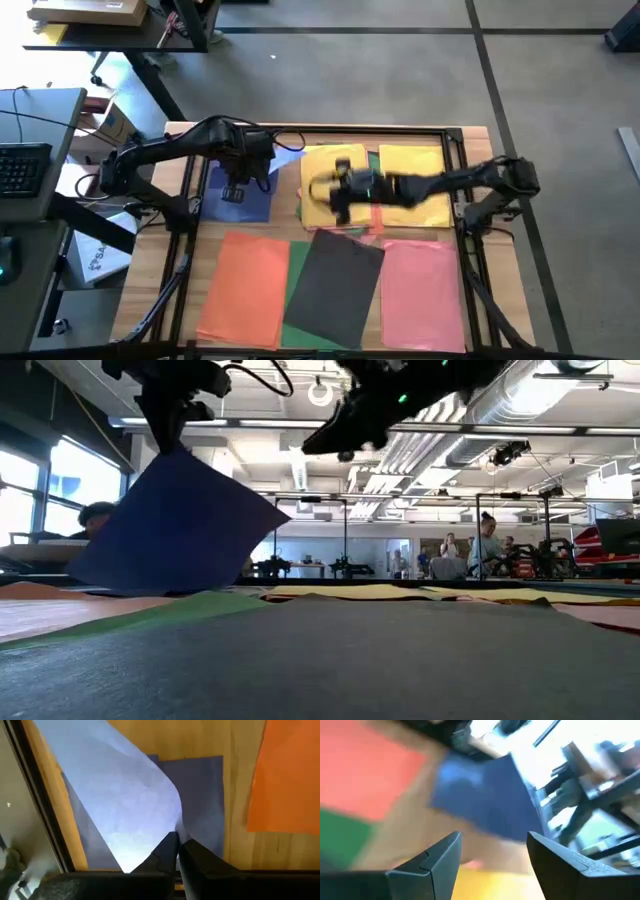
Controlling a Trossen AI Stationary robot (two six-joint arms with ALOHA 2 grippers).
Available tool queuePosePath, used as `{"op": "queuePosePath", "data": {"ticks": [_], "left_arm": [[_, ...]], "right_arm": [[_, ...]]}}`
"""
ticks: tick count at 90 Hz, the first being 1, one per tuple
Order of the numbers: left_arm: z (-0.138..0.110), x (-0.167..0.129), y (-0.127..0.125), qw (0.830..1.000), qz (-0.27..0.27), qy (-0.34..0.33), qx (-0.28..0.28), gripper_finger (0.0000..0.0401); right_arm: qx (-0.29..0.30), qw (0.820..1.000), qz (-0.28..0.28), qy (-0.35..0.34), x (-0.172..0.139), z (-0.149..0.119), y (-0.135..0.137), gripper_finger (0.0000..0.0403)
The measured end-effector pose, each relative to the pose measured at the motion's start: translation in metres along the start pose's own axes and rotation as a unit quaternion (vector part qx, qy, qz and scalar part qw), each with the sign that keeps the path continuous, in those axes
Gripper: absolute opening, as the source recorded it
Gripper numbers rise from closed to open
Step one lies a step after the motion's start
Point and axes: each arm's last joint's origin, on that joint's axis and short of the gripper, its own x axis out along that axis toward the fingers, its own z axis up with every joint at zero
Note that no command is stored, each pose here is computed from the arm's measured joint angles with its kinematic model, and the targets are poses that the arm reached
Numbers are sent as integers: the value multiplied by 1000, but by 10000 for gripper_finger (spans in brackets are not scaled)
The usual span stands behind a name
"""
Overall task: Organize paper
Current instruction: Stack the right blue paper on the left blue paper
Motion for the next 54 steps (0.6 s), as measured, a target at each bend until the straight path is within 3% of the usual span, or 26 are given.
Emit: {"op": "queuePosePath", "data": {"ticks": [19,31,39,47,54], "left_arm": [[4,-1,-7,1000,13,-3,1,0],[5,-2,-11,1000,16,-3,-8,0],[6,-2,-12,999,24,-1,-21,0],[6,-3,-14,999,25,-2,-30,0],[7,-3,-16,999,26,-3,-33,0]], "right_arm": [[-35,999,-6,16,50,-38,-29,212],[-49,995,-52,63,81,-47,-44,212],[-59,993,-37,95,94,-50,-53,210],[-52,991,-4,122,102,-54,-59,186],[-38,990,9,135,106,-55,-64,140]]}}
